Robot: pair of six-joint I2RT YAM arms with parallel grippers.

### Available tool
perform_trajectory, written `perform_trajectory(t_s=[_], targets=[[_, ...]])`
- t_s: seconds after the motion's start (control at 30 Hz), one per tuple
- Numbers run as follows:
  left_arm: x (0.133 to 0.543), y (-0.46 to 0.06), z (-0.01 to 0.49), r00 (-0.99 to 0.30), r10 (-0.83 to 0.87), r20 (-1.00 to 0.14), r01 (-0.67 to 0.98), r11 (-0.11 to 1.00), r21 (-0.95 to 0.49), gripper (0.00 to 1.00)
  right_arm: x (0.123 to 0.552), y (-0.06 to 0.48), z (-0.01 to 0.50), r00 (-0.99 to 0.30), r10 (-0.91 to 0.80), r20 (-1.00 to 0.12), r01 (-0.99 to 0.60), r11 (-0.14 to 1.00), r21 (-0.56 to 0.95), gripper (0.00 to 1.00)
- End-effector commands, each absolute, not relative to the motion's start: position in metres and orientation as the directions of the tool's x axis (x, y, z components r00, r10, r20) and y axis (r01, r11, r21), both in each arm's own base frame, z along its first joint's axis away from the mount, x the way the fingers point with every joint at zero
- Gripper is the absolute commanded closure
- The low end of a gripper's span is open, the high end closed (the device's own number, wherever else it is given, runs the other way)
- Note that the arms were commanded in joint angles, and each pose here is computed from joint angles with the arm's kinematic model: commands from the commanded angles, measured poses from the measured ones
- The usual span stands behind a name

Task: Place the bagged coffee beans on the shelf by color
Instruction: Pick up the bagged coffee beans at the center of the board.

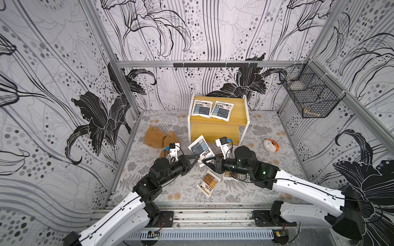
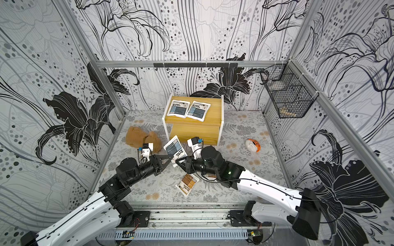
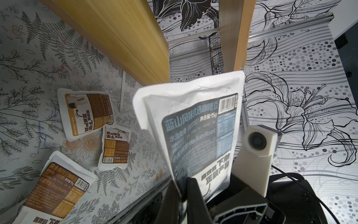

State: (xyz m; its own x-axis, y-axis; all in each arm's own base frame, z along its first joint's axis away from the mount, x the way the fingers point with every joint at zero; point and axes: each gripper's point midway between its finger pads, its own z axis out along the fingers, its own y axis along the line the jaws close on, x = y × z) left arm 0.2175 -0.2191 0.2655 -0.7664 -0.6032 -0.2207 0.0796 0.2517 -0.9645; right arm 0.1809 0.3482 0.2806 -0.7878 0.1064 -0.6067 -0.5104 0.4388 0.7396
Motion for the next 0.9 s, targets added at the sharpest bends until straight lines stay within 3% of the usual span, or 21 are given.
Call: perform_trajectory(t_s=[0.0,0.17,0.3,0.33,0.47,0.57,0.73,0.87], targets=[[0.218,-0.219,0.293,-0.743,-0.616,-0.260,0.154,0.220,-0.963,0.94,0.185,0.346,0.306,-0.755,0.147,-0.639,-0.533,0.430,0.729,0.83],[0.217,-0.218,0.293,-0.745,-0.611,-0.267,0.155,0.230,-0.961,0.93,0.189,0.345,0.306,-0.747,0.150,-0.648,-0.529,0.457,0.715,0.97],[0.216,-0.218,0.294,-0.748,-0.605,-0.273,0.160,0.236,-0.959,0.88,0.191,0.342,0.307,-0.742,0.156,-0.652,-0.525,0.469,0.710,1.00],[0.216,-0.218,0.295,-0.746,-0.604,-0.280,0.163,0.242,-0.957,0.83,0.191,0.341,0.307,-0.740,0.158,-0.654,-0.524,0.475,0.707,1.00],[0.216,-0.212,0.298,-0.727,-0.588,-0.355,0.183,0.333,-0.925,0.46,0.192,0.326,0.310,-0.722,0.142,-0.678,-0.519,0.537,0.665,1.00],[0.214,-0.201,0.304,-0.699,-0.551,-0.455,0.212,0.448,-0.868,0.31,0.192,0.300,0.301,-0.722,0.066,-0.688,-0.480,0.668,0.568,1.00],[0.212,-0.202,0.315,-0.669,-0.356,-0.652,0.346,0.627,-0.698,0.29,0.176,0.274,0.295,-0.716,-0.162,-0.679,-0.541,0.744,0.393,1.00],[0.212,-0.213,0.312,-0.655,-0.089,-0.751,0.486,0.711,-0.508,0.30,0.166,0.267,0.287,-0.717,-0.337,-0.610,-0.598,0.747,0.290,1.00]])
